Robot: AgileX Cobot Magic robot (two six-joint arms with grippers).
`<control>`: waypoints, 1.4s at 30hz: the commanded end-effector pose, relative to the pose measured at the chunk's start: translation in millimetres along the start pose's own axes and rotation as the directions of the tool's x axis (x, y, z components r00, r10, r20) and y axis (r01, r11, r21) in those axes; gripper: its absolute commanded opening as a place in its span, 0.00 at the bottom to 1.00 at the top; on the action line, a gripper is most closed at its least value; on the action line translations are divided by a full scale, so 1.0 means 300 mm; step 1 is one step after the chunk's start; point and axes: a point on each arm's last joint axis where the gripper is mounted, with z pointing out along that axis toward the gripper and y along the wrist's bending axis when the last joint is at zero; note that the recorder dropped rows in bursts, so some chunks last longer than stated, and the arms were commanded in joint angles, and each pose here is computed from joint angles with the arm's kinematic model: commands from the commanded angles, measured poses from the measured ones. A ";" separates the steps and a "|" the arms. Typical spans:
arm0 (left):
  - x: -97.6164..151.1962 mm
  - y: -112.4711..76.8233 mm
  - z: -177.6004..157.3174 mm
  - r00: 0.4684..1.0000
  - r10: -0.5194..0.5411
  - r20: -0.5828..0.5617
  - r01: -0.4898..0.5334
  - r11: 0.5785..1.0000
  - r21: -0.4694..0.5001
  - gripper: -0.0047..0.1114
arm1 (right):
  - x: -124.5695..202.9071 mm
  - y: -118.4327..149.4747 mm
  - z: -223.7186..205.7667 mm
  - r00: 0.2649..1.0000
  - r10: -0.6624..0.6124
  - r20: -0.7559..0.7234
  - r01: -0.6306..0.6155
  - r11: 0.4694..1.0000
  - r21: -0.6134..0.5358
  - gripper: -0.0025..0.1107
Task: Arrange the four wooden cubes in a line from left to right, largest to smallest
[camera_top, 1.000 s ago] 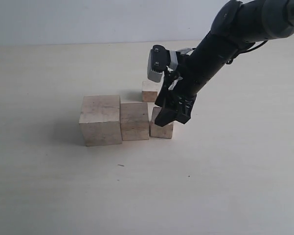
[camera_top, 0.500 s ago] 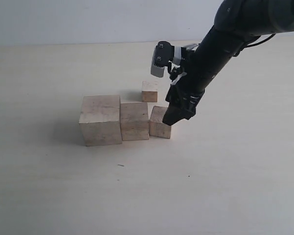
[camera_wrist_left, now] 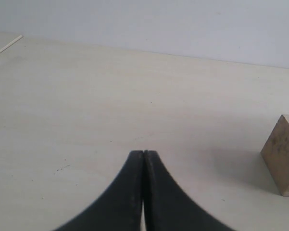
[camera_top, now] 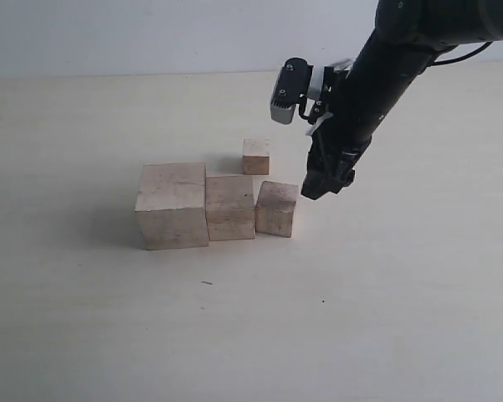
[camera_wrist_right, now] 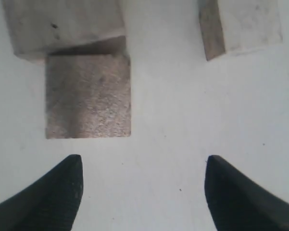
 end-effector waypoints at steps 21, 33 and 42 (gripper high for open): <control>0.000 -0.001 0.000 1.000 -0.001 0.011 0.001 1.000 0.005 0.04 | 0.015 -0.045 0.153 0.979 0.202 0.033 -0.204 0.977 0.057 0.62; 0.000 -0.001 0.000 1.000 -0.001 0.011 0.001 1.000 0.005 0.04 | 0.012 -0.028 0.153 0.969 0.243 0.033 -0.243 0.970 -0.002 0.62; 0.000 -0.001 0.000 1.000 -0.001 0.011 0.001 1.000 0.005 0.04 | 0.013 -0.015 0.152 0.968 0.252 0.015 -0.251 0.967 -0.045 0.62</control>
